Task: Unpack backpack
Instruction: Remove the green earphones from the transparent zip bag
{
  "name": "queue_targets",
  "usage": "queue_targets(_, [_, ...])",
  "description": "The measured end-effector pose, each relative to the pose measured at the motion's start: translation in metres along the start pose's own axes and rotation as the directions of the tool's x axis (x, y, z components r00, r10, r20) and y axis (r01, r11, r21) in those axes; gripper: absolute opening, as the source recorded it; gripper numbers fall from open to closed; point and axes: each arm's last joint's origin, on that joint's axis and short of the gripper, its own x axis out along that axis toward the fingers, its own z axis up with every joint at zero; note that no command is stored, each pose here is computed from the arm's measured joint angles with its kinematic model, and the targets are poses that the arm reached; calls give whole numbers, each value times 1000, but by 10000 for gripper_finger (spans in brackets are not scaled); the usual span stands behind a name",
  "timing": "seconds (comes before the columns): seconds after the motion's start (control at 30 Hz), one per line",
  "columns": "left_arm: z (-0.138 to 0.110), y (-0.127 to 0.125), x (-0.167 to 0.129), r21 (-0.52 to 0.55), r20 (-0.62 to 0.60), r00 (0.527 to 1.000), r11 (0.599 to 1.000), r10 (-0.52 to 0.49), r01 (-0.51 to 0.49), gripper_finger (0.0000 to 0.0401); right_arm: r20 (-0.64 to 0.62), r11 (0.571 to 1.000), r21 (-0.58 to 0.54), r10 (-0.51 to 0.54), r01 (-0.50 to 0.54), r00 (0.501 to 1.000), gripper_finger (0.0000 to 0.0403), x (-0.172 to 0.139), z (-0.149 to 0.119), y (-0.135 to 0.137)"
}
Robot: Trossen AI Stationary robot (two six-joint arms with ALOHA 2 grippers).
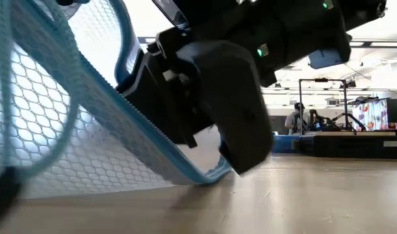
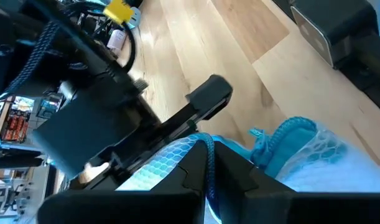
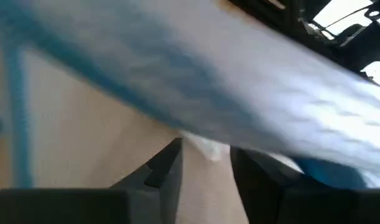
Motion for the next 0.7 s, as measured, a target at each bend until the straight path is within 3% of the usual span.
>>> queue_targets(0.17, [-1,1,1,-12,-7,1000,1000,7,-8,0,17,995,101,25,-26,1000,10,0,1,1])
queue_targets(0.3, [-2,0,-1,-1,-14,1000,1000,24,-24,0,-56,990,99,-96,101,994,2,-6,3,9])
queue_targets(0.5, [-6,-1,-3,5,-33,999,1000,24,-24,0,-232,985,67,-138,157,963,0,-35,12,23])
queue_targets(0.7, [-6,-1,-3,-18,-34,999,1000,24,-25,0,-384,973,1,-212,230,899,0,-61,11,34])
